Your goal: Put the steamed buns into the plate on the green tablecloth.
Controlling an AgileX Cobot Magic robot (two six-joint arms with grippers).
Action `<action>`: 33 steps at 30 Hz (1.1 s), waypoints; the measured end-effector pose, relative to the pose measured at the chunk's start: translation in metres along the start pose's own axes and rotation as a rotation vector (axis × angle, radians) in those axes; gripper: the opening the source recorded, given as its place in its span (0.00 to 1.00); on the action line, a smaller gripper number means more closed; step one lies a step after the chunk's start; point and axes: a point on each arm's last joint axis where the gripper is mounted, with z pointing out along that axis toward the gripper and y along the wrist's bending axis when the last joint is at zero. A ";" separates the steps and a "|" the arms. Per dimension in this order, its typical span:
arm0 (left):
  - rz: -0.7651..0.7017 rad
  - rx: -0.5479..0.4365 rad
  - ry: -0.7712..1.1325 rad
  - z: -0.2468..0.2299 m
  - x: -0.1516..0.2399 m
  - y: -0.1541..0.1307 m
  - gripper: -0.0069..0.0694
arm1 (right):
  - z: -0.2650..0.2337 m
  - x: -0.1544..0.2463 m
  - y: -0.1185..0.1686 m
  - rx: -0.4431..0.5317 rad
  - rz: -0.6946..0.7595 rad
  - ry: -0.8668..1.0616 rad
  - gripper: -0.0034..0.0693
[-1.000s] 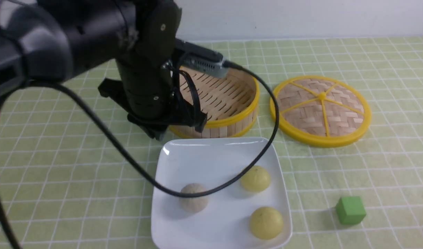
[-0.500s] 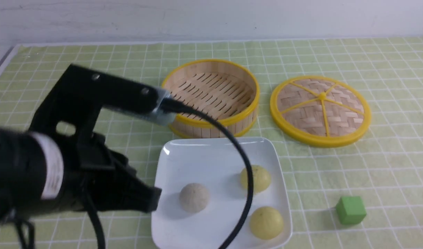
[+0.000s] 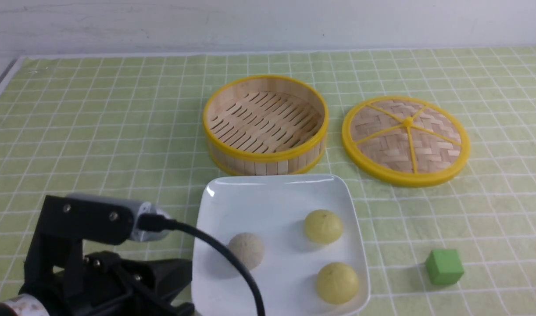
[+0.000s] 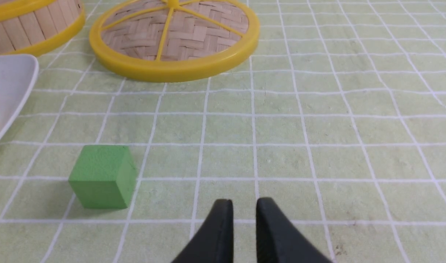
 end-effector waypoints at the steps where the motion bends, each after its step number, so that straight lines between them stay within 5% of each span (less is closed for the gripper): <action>1: 0.005 -0.001 -0.001 0.000 0.000 0.000 0.19 | 0.000 0.000 0.000 0.000 0.000 0.000 0.22; 8: 0.016 -0.069 -0.024 -0.008 0.004 0.016 0.20 | 0.000 0.000 0.000 0.000 0.000 0.000 0.23; 14: 0.014 -0.311 -0.202 -0.045 0.032 0.065 0.20 | 0.000 0.000 0.000 0.000 0.000 0.000 0.24; 22: -0.037 -0.562 -0.346 -0.053 0.091 0.093 0.21 | 0.000 0.000 0.000 0.000 0.000 0.000 0.24; 33: -0.023 -0.610 -0.391 -0.053 0.104 0.096 0.22 | 0.000 0.000 0.000 0.000 0.000 0.000 0.26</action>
